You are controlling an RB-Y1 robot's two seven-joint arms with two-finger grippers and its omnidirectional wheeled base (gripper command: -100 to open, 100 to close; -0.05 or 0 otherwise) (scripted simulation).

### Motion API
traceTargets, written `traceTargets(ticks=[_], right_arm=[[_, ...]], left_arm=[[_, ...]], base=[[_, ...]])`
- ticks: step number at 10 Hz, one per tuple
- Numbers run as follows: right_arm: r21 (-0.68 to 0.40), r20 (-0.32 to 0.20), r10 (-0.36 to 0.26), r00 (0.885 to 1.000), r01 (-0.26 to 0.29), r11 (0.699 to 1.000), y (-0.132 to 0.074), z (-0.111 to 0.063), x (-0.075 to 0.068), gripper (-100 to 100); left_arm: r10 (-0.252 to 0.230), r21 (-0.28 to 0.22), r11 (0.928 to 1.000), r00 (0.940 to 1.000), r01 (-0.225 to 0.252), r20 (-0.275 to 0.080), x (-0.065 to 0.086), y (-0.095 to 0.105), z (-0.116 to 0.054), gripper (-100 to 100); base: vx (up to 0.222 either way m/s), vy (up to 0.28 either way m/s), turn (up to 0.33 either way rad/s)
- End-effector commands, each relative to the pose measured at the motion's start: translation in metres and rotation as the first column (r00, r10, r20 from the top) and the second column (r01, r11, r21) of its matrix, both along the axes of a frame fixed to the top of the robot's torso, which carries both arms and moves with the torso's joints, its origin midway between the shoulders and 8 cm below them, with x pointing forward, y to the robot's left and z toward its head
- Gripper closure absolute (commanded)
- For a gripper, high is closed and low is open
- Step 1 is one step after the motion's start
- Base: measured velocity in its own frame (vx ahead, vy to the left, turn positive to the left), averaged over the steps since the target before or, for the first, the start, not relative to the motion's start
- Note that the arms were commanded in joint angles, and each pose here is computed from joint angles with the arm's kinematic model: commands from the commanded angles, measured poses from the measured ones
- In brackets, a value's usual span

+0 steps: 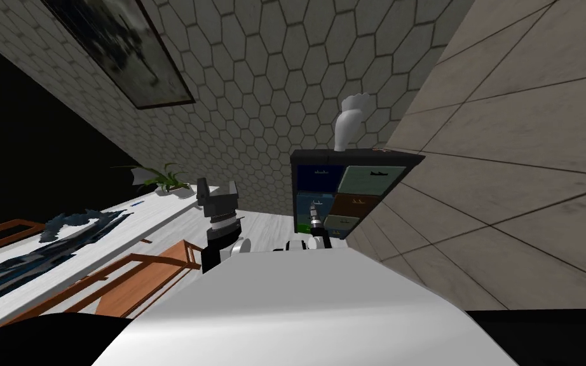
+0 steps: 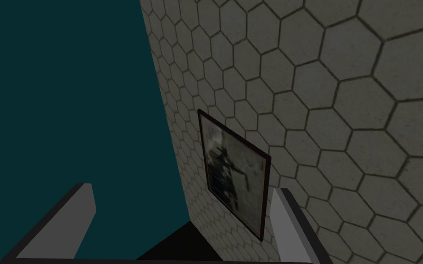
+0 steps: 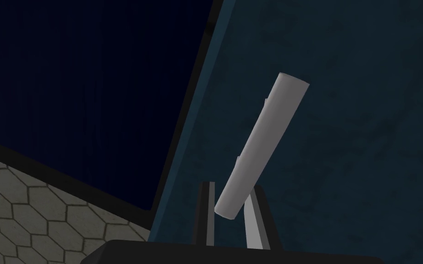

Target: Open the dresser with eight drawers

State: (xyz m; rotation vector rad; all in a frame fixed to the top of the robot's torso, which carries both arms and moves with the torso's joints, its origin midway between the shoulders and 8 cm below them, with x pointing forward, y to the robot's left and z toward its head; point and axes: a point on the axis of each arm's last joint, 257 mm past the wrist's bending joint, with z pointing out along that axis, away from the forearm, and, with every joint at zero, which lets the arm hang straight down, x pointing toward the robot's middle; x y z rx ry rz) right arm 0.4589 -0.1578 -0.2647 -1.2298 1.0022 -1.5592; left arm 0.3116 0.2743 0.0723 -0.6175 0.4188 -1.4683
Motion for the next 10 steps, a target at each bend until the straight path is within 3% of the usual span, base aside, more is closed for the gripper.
traceTargets(ticks=[1,3,4,5,7,10], right_arm=[[0.008,-0.017,-0.075,0.997,0.075,0.997,-0.039,-0.009,-0.005,100],[-0.002,-0.016,-0.132,0.991,0.132,0.991,-0.069,-0.009,-0.004,100],[-0.003,-0.016,-0.137,0.991,0.136,0.991,-0.071,-0.009,-0.004,100],[0.007,-0.023,-0.184,0.983,0.185,0.983,-0.095,-0.011,-0.012,100],[-0.003,-0.021,-0.236,0.971,0.236,0.972,-0.123,-0.01,-0.014,100],[-0.007,-0.023,-0.33,0.944,0.33,0.944,-0.172,-0.01,-0.029,100]], left_arm=[[0.0,0.0,1.0,1.0,0.0,0.0,0.0,0.0,0.0,0],[0.0,0.0,1.0,1.0,0.0,0.0,0.0,0.0,0.0,0],[0.0,0.0,1.0,1.0,0.0,0.0,0.0,0.0,0.0,0],[0.0,0.0,1.0,1.0,0.0,0.0,0.0,0.0,0.0,0],[0.0,0.0,1.0,1.0,0.0,0.0,0.0,0.0,0.0,0],[0.0,0.0,1.0,1.0,0.0,0.0,0.0,0.0,0.0,0]], base=[[-0.079,0.027,0.396],[-0.074,0.013,0.298],[-0.016,0.007,0.018],[-0.08,0.025,0.388],[-0.084,0.017,0.312],[-0.082,0.031,0.344]])
